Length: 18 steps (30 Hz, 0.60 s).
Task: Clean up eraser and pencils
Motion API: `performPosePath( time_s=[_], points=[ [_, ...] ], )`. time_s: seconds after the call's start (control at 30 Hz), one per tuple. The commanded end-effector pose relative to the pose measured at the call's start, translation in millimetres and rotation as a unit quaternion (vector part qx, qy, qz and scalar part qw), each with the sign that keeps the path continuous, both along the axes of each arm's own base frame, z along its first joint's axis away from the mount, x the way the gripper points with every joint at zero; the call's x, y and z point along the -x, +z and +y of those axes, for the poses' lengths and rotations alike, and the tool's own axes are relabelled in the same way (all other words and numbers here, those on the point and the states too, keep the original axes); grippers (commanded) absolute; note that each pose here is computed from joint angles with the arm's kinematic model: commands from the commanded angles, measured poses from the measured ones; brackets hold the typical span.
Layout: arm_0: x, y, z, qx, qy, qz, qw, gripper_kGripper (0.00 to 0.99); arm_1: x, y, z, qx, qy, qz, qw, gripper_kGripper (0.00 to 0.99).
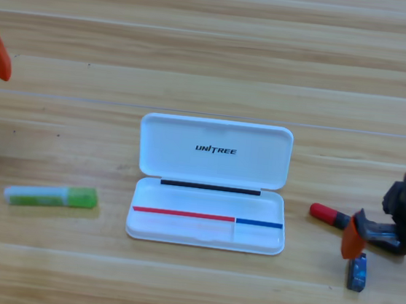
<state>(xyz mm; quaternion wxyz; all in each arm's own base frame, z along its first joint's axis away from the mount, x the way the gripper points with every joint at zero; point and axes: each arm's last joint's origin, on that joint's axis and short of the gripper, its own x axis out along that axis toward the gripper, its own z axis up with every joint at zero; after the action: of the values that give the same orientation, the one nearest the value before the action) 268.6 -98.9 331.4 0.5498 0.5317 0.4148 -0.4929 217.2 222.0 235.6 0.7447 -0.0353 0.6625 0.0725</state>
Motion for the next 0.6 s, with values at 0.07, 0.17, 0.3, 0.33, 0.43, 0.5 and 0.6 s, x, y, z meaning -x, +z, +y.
performPosePath(
  time_s=[0.07, 0.17, 0.3, 0.33, 0.43, 0.5, 0.6],
  points=[
    [-25, -26, 6, -0.009, 0.017, 0.039, 0.9990, 0.985, -8, -29, 22, 0.002, -0.006, 0.043, 0.999, 0.907],
    [-31, -36, 1, -0.012, 0.015, 0.049, 0.9986, 0.976, -13, -38, 24, 0.007, -0.016, 0.049, 0.999, 0.905],
    [-34, -45, -14, -0.017, 0.024, 0.051, 0.9983, 0.976, -18, -47, 26, 0.011, -0.026, 0.057, 0.998, 0.854],
    [-34, -46, -18, -0.019, 0.027, 0.051, 0.9982, 0.976, -19, -49, 25, 0.012, -0.030, 0.058, 0.998, 0.854],
    [-33, -49, -31, -0.016, 0.040, 0.055, 0.9976, 0.974, -21, -53, 24, 0.014, -0.037, 0.062, 0.997, 0.819],
    [-32, -53, -42, -0.015, 0.059, 0.061, 0.9963, 0.974, -22, -56, 24, 0.014, -0.039, 0.066, 0.997, 0.816],
    [-30, -61, -50, -0.016, 0.074, 0.074, 0.9944, 0.965, -24, -62, 22, 0.016, -0.045, 0.072, 0.996, 0.813]
  ],
)
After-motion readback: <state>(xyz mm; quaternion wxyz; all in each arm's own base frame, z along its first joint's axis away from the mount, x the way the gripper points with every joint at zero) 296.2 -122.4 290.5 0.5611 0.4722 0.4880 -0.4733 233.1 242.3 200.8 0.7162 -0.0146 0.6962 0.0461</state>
